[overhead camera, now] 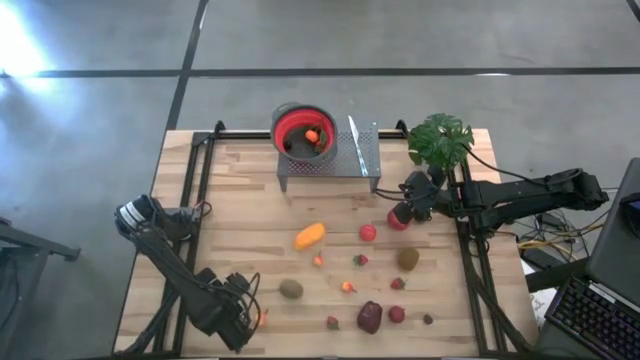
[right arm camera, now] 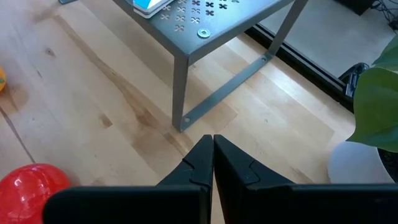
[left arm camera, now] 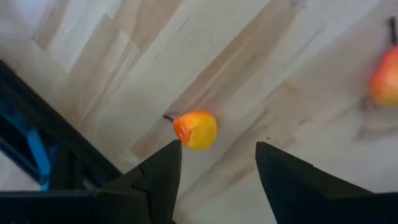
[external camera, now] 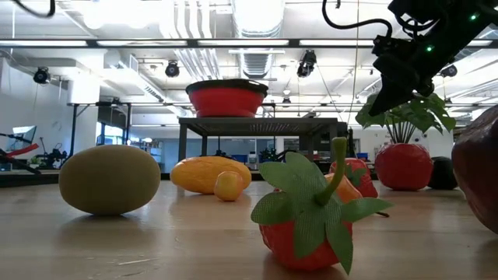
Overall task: Pick & Place Fruit
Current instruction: Put the middle left yellow pear into the red strainer bowl on the shelf
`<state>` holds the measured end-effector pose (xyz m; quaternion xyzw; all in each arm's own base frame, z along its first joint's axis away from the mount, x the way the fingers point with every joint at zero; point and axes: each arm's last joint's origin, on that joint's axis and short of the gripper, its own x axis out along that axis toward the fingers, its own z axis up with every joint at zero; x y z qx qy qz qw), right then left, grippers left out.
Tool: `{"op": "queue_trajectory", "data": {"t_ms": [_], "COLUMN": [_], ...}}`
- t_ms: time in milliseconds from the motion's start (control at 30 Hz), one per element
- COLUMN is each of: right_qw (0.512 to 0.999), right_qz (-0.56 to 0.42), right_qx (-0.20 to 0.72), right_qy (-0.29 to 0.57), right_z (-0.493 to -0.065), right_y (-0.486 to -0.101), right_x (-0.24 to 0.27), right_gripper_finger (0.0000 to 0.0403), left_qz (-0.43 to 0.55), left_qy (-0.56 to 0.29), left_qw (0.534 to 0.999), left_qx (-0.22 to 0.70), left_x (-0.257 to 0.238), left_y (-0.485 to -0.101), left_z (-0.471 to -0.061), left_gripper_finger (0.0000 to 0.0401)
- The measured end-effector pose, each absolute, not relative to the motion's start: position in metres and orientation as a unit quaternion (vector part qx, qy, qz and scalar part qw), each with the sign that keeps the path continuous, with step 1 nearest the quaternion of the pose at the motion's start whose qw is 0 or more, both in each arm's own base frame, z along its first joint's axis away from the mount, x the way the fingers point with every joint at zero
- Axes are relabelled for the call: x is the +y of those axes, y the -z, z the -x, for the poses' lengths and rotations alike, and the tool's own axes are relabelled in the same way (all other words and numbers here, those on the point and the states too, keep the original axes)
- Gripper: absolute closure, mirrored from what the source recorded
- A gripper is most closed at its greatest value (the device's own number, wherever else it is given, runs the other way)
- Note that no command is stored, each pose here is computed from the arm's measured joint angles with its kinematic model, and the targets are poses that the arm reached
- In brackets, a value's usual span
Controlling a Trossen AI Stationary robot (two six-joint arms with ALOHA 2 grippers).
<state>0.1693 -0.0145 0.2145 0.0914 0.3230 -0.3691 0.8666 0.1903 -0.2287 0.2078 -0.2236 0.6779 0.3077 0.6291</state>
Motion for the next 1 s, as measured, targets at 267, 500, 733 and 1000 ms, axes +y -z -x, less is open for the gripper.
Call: {"op": "queue_trajectory", "data": {"t_ms": [267,500,733,1000], "right_qw": [0.866,0.866,0.866,0.866], "right_qz": [-0.091,-0.091,-0.091,-0.091], "right_qx": [0.323,0.324,0.324,0.324], "right_qy": [0.369,0.369,0.369,0.369], "right_z": [-0.169,-0.169,-0.169,-0.169], "right_y": [-0.214,-0.214,-0.214,-0.214], "right_x": [-0.014,-0.015,-0.014,-0.014], "right_gripper_finger": [0.0394,0.0394,0.0394,0.0394], "left_qz": [0.224,0.234,0.232,0.240], "left_qy": [-0.322,-0.310,-0.311,-0.302], "left_qw": [0.609,0.606,0.603,0.600], "left_qx": [0.690,0.695,0.696,0.701], "left_x": [-0.222,-0.221,-0.214,-0.211], "left_y": [-0.189,-0.176,-0.156,-0.152], "left_z": [-0.184,-0.182,-0.176,-0.173], "left_gripper_finger": [0.0191,0.0191,0.0191,0.0201]}}
